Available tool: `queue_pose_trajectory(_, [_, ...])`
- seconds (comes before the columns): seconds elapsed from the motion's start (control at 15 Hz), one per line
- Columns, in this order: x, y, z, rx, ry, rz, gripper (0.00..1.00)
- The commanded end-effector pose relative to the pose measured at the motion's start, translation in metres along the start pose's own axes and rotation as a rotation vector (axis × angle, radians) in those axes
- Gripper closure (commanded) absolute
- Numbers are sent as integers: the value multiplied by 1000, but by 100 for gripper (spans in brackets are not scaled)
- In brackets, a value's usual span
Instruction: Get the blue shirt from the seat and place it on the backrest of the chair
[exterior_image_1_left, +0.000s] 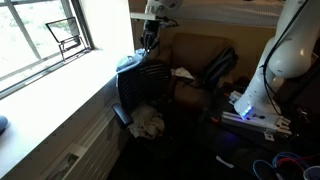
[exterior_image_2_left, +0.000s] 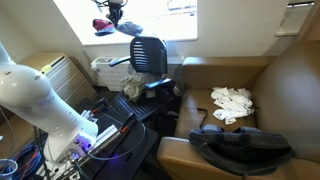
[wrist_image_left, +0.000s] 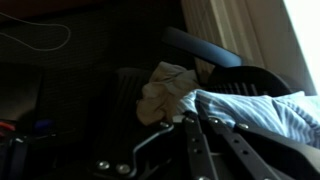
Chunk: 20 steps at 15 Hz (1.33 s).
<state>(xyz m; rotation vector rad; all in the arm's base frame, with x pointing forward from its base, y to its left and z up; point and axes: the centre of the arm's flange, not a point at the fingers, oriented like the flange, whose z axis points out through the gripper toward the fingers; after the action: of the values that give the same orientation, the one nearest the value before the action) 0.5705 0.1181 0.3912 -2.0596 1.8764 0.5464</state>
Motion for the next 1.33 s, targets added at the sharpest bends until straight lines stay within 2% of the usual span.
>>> queue_pose_trajectory(0.0, [21,33,41,-201,-10,32,99])
queue_pose_trajectory(0.13, [36,43,58,-309,12,59,99])
queue_pose_trajectory(0.2, [26,28,51,-216,0,42,99])
queue_pose_trajectory(0.27, [31,29,56,-231,3,49,96])
queue_pose_trajectory(0.53, [27,27,54,-221,4,42,99])
queue_pose_trajectory(0.67, [37,27,74,-319,-29,91,99])
queue_pose_trajectory(0.8, [56,31,99,-383,-39,163,99])
queue_pose_trajectory(0.93, [76,35,121,-435,-64,220,99])
queue_pose_trajectory(1.07, [92,34,137,-452,-66,282,99])
queue_pose_trajectory(1.13, [98,33,141,-445,-41,317,71])
queue_pose_trajectory(1.2, [92,36,136,-414,-34,258,96])
queue_pose_trajectory(1.27, [98,35,141,-422,-30,284,89])
